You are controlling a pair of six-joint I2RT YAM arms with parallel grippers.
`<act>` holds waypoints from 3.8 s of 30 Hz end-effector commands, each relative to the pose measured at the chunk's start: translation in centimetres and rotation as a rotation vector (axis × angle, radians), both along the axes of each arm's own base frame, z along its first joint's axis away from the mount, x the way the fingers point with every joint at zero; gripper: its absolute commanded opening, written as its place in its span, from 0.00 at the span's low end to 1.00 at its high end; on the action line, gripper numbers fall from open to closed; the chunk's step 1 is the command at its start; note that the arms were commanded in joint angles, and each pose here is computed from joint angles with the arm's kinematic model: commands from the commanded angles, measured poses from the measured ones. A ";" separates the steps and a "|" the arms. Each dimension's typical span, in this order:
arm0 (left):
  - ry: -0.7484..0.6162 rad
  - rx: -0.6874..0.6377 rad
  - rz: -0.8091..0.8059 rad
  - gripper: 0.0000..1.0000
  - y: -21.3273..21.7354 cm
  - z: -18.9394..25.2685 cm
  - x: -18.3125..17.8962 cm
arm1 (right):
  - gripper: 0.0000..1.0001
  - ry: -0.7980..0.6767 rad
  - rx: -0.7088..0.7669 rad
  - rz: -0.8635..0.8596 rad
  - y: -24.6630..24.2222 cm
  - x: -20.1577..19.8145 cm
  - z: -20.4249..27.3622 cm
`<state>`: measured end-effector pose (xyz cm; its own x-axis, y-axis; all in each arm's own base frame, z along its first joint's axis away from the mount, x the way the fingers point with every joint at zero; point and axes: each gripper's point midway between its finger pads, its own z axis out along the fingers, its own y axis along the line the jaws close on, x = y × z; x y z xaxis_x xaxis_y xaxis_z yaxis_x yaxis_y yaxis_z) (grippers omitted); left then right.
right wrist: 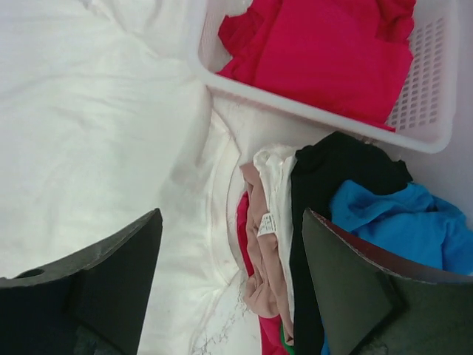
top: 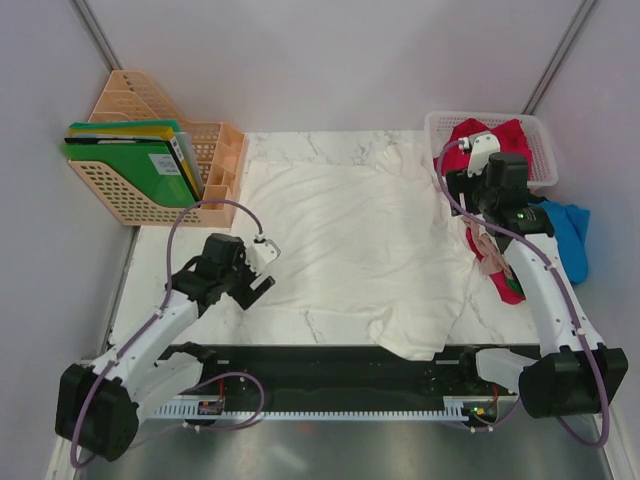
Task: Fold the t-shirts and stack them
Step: Flatten out the tshirt, then grap the side of the flattened tshirt closest away from the robot with both arms
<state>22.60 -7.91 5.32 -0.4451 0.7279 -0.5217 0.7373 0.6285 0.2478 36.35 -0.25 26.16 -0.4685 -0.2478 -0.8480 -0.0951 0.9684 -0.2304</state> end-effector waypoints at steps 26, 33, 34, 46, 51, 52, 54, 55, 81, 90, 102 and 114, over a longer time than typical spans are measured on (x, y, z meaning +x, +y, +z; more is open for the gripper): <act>-0.316 0.118 0.046 1.00 5.6 5.2 -2.5 | 0.90 0.529 -0.120 0.777 5.6 -17.0 -8.4; -0.144 0.140 0.144 1.00 6.0 2.0 -2.3 | 0.91 0.788 -0.113 1.065 8.8 -22.1 -12.3; -0.111 0.148 0.140 1.00 5.9 1.4 -2.4 | 0.90 0.793 -0.119 1.088 9.5 -22.2 -12.4; 0.009 0.145 0.107 1.00 4.7 0.1 -1.9 | 0.68 0.969 -0.442 1.328 15.6 -26.3 -17.5; 0.038 0.175 0.143 1.00 5.3 -0.7 -2.0 | 0.77 0.921 -0.543 1.400 16.7 -27.0 -18.8; 0.031 0.172 0.149 1.00 5.3 -0.5 -1.8 | 0.79 0.908 -0.544 1.387 16.9 -26.6 -18.8; 0.019 0.173 0.164 1.00 5.4 -0.2 -1.6 | 0.87 0.876 -0.548 1.380 17.2 -26.2 -18.9; 0.009 0.173 0.169 1.00 5.4 0.1 -1.4 | 0.89 0.864 -0.553 1.372 17.2 -26.0 -18.9; -0.007 0.208 0.182 1.00 6.3 -0.3 -1.1 | 0.71 0.827 -0.514 1.324 18.6 -25.5 -25.7; -0.001 0.209 0.184 1.00 6.2 -0.5 -0.9 | 0.00 0.898 -0.564 1.338 17.4 -26.0 -26.4; 0.000 0.210 0.185 1.00 6.2 -0.6 -1.1 | 0.03 0.767 -0.682 1.349 18.0 -22.6 -23.2; 0.000 0.201 0.185 1.00 6.2 -0.6 -1.4 | 0.14 0.746 -0.674 1.388 18.5 -17.9 -20.1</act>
